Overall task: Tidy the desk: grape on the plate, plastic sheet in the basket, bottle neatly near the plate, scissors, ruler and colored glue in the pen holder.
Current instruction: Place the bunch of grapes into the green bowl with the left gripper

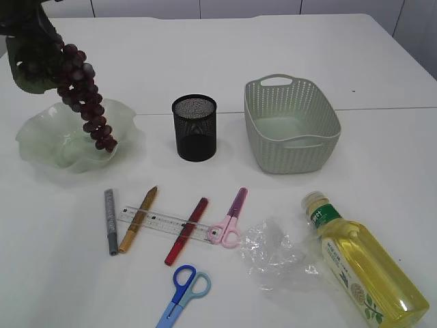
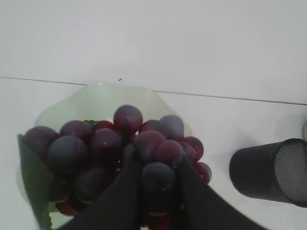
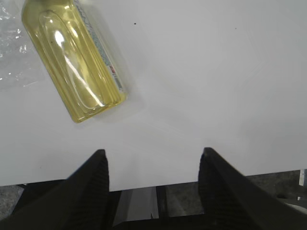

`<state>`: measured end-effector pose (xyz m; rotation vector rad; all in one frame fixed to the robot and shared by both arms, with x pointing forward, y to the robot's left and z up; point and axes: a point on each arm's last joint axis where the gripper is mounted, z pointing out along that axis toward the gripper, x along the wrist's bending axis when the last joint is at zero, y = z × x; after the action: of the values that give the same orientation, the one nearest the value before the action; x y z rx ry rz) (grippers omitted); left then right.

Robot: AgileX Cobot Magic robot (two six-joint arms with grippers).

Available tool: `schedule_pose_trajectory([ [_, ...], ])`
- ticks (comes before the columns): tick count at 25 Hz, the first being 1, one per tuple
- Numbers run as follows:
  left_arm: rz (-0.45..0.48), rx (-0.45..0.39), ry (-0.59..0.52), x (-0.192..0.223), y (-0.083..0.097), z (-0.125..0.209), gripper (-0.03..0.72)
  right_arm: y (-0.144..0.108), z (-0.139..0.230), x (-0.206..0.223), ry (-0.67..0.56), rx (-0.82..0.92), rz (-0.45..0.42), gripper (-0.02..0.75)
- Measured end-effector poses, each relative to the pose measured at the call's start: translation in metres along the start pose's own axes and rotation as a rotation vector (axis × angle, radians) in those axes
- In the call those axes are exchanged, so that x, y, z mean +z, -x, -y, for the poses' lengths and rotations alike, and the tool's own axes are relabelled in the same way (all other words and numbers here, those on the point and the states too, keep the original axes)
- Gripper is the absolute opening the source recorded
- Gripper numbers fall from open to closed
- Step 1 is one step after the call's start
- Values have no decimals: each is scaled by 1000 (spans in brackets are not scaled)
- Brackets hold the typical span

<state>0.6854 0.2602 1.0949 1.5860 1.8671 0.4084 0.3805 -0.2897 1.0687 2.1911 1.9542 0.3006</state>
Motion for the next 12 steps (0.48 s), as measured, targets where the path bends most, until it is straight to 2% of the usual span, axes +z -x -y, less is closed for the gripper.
schedule_pose_trajectory([
  [12, -20, -12, -75, 39, -8, 12, 122, 2, 0, 0, 4, -3, 17, 438],
])
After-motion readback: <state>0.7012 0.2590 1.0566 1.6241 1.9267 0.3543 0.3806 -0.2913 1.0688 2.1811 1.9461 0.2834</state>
